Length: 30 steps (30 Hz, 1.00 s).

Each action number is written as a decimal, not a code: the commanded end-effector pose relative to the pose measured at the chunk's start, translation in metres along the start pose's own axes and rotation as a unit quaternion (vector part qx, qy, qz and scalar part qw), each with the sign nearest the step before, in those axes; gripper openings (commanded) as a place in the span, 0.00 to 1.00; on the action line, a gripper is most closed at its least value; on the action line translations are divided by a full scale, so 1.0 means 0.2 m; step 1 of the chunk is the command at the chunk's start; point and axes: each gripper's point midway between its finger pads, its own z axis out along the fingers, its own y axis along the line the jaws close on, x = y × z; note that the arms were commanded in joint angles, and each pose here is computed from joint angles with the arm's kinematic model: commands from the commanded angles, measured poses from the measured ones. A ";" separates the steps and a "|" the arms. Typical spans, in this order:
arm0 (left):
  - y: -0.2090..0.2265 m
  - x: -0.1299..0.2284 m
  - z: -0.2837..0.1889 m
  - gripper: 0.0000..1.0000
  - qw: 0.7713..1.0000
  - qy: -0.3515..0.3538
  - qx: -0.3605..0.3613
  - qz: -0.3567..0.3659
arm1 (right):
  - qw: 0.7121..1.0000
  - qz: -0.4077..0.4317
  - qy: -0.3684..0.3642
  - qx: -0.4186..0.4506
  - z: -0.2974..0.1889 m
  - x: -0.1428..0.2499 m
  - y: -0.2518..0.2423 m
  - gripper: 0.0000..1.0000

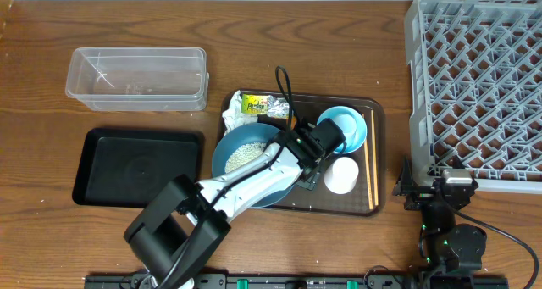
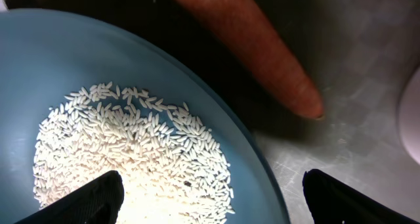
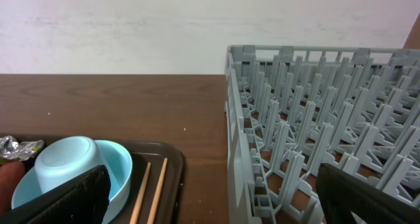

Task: Sort waste into correct bins and load items into the dishwasher rack
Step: 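Grasp the blue bowl rim with the left gripper and lift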

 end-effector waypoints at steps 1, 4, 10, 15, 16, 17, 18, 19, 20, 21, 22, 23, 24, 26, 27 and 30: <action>0.03 0.04 0.06 0.90 1.000 0.015 -0.022 -0.006 | 1.000 -0.005 0.000 0.007 0.00 0.00 -0.02 0.99; 0.03 0.05 0.07 0.86 0.999 0.017 -0.023 -0.014 | 1.000 -0.005 0.000 0.007 0.00 0.00 -0.02 0.99; 0.02 0.05 0.07 0.76 1.000 0.020 -0.015 -0.013 | 1.000 -0.005 0.000 0.007 0.00 0.00 -0.02 0.99; -0.03 0.07 0.07 0.75 0.999 0.031 0.009 -0.015 | 1.000 -0.005 0.000 0.007 0.00 0.00 -0.02 0.99; -0.02 0.07 0.07 0.73 0.999 0.031 0.009 -0.015 | 1.000 -0.005 0.000 0.007 0.00 0.00 -0.02 0.99; -0.02 0.07 0.07 0.72 0.999 0.030 0.009 -0.015 | 1.000 -0.005 0.000 0.007 0.00 0.00 -0.02 0.99; -0.02 0.07 0.07 0.72 0.999 0.031 0.009 -0.015 | 1.000 -0.005 0.000 0.007 0.00 0.00 -0.02 0.99; -0.02 0.07 0.07 0.71 0.999 0.031 0.008 -0.015 | 1.000 -0.005 0.000 0.007 0.00 0.00 -0.02 0.99; -0.02 0.07 0.07 0.70 0.999 0.031 0.008 -0.015 | 1.000 -0.005 0.001 0.007 0.00 0.01 -0.02 0.99; -0.02 0.07 0.07 0.71 0.999 0.032 0.008 -0.014 | 1.000 -0.005 0.001 0.007 0.00 0.01 -0.02 0.99; -0.02 0.08 0.07 0.70 0.999 0.034 0.007 -0.014 | 1.000 -0.005 0.001 0.007 0.00 0.01 -0.02 0.99; -0.02 0.09 0.08 0.70 0.999 0.036 0.006 -0.013 | 1.000 -0.005 0.001 0.007 0.00 0.01 -0.02 0.99; -0.02 0.10 0.08 0.71 0.999 0.038 0.005 -0.013 | 1.000 -0.005 0.001 0.007 0.00 0.01 -0.02 0.99; -0.01 0.11 0.09 0.70 0.999 0.041 0.004 -0.012 | 1.000 -0.005 0.001 0.007 0.00 0.01 -0.02 0.99; -0.01 0.12 0.09 0.71 0.999 0.043 0.003 -0.013 | 1.000 -0.005 0.001 0.007 0.00 0.01 -0.02 0.99; 0.00 0.14 0.10 0.69 0.999 0.047 0.001 -0.022 | 1.000 -0.005 0.001 0.007 0.00 0.01 -0.02 1.00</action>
